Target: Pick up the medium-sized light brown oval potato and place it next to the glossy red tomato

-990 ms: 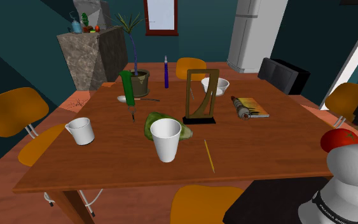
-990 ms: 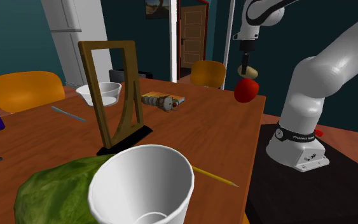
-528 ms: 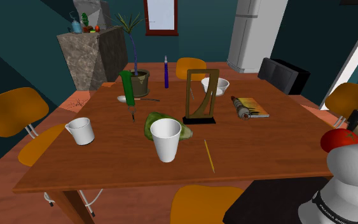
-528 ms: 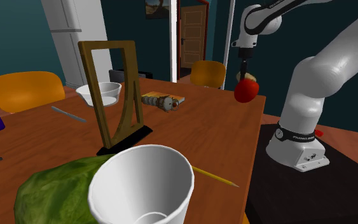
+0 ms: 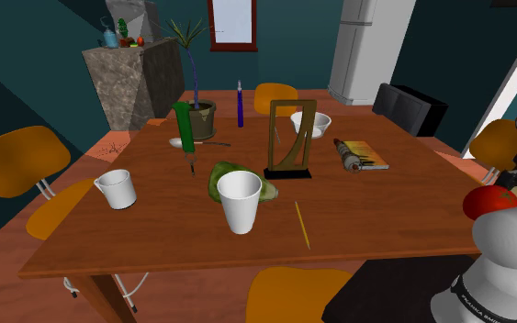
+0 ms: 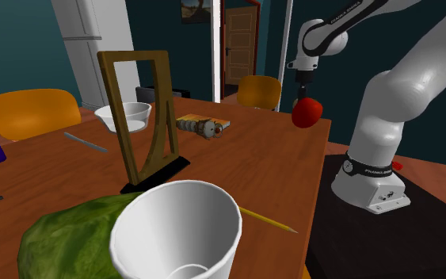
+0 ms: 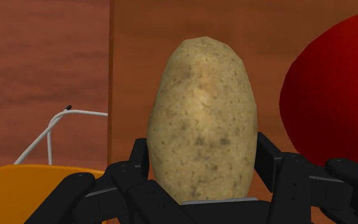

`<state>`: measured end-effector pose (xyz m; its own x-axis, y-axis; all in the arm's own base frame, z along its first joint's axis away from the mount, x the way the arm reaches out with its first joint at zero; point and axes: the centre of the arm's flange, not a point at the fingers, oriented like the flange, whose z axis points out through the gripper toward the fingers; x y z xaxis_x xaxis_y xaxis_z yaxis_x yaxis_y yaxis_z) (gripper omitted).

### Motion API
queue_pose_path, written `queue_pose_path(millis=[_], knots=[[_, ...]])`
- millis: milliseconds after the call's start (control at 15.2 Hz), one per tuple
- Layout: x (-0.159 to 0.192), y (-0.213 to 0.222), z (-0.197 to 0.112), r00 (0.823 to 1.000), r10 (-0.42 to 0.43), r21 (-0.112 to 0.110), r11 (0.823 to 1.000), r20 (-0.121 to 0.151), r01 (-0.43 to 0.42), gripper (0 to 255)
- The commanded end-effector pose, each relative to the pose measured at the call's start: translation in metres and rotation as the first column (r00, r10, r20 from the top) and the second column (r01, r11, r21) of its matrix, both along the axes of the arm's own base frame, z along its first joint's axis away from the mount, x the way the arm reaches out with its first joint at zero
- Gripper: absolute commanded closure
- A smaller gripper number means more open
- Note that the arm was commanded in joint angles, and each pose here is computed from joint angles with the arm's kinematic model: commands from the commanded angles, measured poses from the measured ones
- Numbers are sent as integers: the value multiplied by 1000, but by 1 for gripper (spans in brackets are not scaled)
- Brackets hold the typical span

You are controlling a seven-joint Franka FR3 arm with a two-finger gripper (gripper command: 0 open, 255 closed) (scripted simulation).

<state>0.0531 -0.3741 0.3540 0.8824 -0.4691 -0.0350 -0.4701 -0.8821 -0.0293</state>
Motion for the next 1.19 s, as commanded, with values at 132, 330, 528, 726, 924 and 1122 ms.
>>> queue_pose_path(millis=[132, 330, 528, 726, 924, 1122], knots=[[0, 0, -17, 1000, 0, -1, 1000, 0, 0, 255], [0, 0, -17, 1000, 0, -1, 1000, 0, 0, 255], [0, 0, -17, 1000, 0, -1, 1000, 0, 0, 255], [0, 0, -17, 1000, 0, 0, 1000, 0, 0, 0], [1, 0, -17, 1000, 0, -1, 1000, 0, 0, 0], [0, -1, 10, 1000, 0, -1, 1000, 0, 0, 0]])
